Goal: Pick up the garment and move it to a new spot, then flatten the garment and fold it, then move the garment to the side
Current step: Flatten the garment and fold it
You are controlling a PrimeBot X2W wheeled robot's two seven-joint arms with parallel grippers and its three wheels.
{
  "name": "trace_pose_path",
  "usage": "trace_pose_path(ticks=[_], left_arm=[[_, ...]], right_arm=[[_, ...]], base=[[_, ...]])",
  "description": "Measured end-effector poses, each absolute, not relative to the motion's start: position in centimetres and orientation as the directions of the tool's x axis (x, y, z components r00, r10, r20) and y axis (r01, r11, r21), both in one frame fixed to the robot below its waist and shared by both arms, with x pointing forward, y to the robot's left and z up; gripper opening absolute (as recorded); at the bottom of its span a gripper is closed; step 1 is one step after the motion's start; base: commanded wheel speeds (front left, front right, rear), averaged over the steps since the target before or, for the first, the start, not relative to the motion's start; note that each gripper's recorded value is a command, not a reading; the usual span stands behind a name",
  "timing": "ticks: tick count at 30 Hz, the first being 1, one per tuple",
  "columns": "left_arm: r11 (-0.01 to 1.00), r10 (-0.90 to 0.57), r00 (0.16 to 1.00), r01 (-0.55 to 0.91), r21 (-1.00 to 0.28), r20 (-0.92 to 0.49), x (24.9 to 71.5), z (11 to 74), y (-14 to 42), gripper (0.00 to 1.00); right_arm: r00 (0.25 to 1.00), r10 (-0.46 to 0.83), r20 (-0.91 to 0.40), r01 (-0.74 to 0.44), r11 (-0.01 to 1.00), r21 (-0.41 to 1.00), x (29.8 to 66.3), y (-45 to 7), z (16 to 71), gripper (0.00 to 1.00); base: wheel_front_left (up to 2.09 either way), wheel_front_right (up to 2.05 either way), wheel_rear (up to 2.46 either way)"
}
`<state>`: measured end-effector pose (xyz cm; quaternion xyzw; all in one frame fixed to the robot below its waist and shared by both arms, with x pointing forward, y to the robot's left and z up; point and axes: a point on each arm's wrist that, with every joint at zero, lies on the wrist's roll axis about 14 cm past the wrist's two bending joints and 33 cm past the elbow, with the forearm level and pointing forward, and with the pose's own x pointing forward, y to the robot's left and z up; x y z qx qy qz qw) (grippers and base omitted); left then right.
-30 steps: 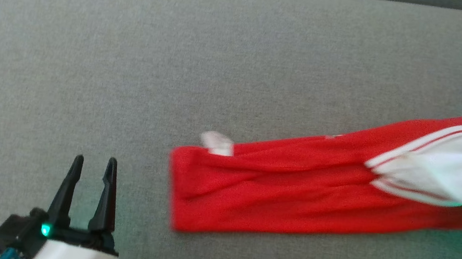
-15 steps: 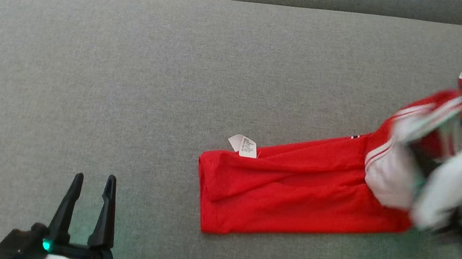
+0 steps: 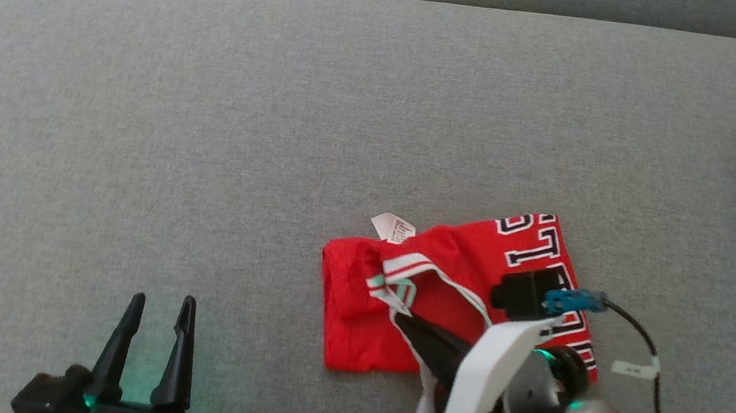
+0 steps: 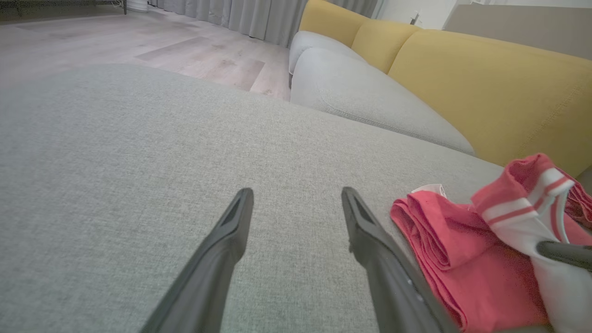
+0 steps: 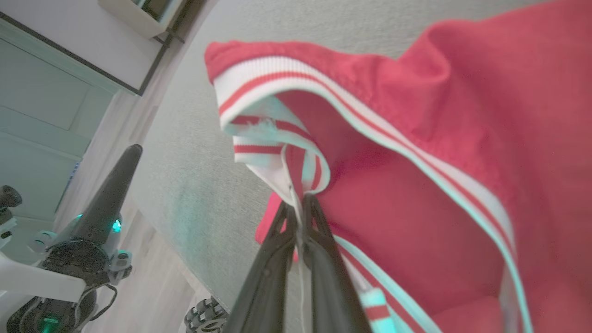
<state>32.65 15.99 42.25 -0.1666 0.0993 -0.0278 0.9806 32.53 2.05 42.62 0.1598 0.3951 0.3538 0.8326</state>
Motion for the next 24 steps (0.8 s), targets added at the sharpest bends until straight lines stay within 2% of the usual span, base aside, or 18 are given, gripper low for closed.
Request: trace_pose_path(ticks=[2,8,14,15,16,17,24], left_arm=[[0.943,-0.087,0.977,0.019,-0.333,-0.192,32.5,42.1,16.0,1.00],[0.943,-0.091,0.972,0.013,-0.333,-0.219,32.2,41.3,15.8,1.00],[0.940,-0.104,0.970,0.023,-0.340,-0.219,32.0,41.3,15.3,1.00],[0.940,-0.105,0.970,0.025,-0.341,-0.219,32.0,41.3,15.2,1.00],[0.939,-0.108,0.970,0.027,-0.342,-0.218,31.9,41.3,15.1,1.00],[0.939,-0.108,0.970,0.028,-0.343,-0.217,31.9,41.3,15.0,1.00],[0.938,-0.098,0.974,0.023,-0.346,-0.203,31.8,41.8,15.2,1.00]], right_arm=[[0.429,0.736,-0.524,-0.472,0.677,0.564,32.5,3.0,42.6,0.00],[0.466,0.761,-0.451,-0.493,0.647,0.581,34.6,4.3,43.6,0.00],[0.405,0.802,-0.440,-0.533,0.597,0.599,33.7,6.4,43.7,0.00],[0.405,0.800,-0.442,-0.534,0.599,0.596,33.7,6.4,43.5,0.12],[0.407,0.800,-0.440,-0.536,0.600,0.594,33.7,6.5,43.5,0.51],[0.409,0.805,-0.429,-0.537,0.593,0.600,33.8,6.6,43.7,1.00],[0.431,0.875,-0.222,-0.505,0.438,0.744,33.4,8.9,48.0,1.00]], base=[[0.00,0.00,0.00],[0.00,0.00,0.00],[0.00,0.00,0.00],[0.00,0.00,0.00],[0.00,0.00,0.00],[0.00,0.00,0.00],[0.00,0.00,0.00]])
